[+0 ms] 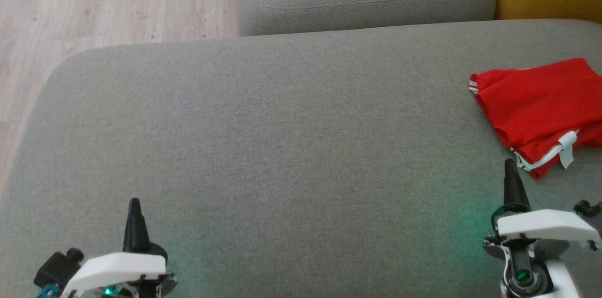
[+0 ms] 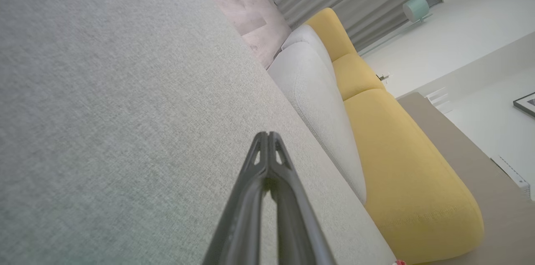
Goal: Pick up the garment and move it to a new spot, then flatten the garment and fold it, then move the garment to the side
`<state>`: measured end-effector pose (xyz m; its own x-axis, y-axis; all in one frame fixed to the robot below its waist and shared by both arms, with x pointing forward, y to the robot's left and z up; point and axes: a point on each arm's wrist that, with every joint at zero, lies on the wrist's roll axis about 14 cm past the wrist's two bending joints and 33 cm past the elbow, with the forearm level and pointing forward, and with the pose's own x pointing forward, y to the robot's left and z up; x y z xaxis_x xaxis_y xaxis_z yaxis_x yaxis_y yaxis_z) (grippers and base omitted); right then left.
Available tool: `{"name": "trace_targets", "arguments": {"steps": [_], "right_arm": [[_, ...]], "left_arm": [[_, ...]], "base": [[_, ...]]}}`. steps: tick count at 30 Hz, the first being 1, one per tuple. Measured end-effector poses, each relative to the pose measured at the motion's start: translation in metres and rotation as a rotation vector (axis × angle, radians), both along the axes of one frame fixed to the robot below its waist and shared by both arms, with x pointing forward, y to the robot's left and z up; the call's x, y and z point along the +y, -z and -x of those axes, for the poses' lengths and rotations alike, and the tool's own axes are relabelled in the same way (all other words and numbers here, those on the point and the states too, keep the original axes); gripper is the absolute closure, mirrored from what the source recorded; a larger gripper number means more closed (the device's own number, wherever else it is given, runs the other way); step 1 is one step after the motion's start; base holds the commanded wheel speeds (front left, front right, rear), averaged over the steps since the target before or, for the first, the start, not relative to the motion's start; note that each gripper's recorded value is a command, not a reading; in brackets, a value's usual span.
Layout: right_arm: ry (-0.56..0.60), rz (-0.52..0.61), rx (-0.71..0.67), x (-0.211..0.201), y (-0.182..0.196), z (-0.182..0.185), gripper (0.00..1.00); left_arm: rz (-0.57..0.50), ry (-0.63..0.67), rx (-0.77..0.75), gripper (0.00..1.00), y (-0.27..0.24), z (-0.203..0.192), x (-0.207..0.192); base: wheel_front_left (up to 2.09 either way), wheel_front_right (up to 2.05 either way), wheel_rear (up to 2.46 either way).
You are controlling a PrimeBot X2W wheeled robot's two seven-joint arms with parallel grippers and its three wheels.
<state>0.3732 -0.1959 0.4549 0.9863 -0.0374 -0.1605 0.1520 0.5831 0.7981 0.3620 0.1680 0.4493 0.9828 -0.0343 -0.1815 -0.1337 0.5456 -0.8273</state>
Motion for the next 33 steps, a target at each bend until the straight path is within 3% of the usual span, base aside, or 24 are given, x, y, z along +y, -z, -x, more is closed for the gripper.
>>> {"name": "trace_targets", "arguments": {"steps": [33], "right_arm": [[0.048, -0.351, -0.049, -0.006, -0.015, -0.005, 1.0]], "left_arm": [[0.319, -0.06, -0.017, 1.0, -0.012, -0.006, 0.012]], "base": [[0.0, 0.0, 0.0]]}}
